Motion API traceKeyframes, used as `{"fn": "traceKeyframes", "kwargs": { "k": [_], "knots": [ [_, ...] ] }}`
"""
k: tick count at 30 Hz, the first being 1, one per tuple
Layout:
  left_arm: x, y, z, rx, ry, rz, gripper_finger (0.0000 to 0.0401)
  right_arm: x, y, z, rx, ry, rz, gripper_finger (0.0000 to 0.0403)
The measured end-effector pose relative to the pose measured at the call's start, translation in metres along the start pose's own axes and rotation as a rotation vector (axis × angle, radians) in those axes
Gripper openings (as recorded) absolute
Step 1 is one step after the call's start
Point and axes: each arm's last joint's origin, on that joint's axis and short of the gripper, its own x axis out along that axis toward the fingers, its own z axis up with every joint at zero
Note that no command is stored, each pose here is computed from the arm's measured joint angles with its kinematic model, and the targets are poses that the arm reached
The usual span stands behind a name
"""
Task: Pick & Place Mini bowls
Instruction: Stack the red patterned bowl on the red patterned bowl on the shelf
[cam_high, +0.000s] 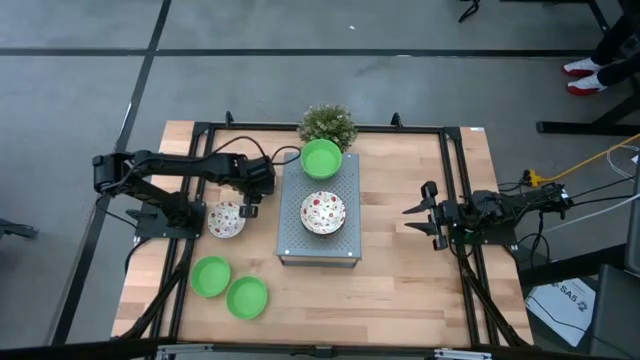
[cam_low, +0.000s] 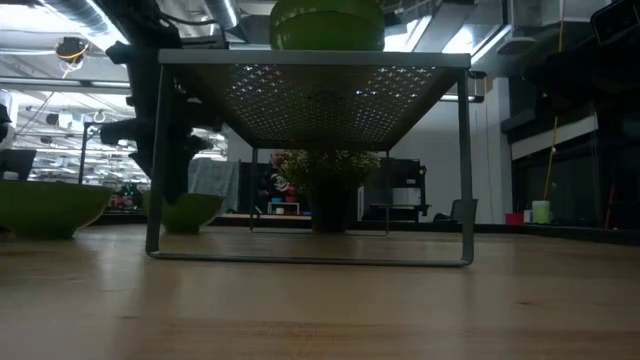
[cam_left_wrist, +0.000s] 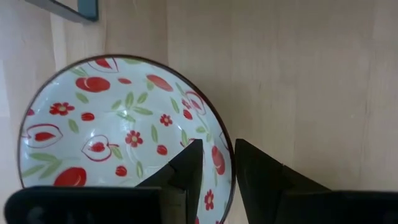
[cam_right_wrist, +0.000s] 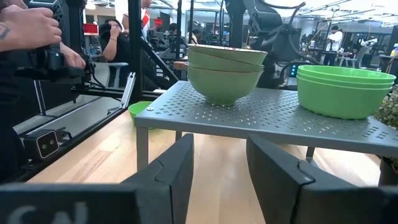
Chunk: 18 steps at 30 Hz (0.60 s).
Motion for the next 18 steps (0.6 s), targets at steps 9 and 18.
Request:
{"fn": "traceKeyframes", "kwargs": {
  "k": [9,18],
  "knots": [
    [0.009,0.000,-0.005,-0.067,-0.004,0.054,0.0088,0.000,0.000,0.000,0.000,0.000,0.000,0.0147],
    [0.011,0.000,-0.005,-0.178,-0.025,0.083,0.0028,0.000,0.000,0.000,0.000,0.000,0.000,0.0147]
  ]
}}
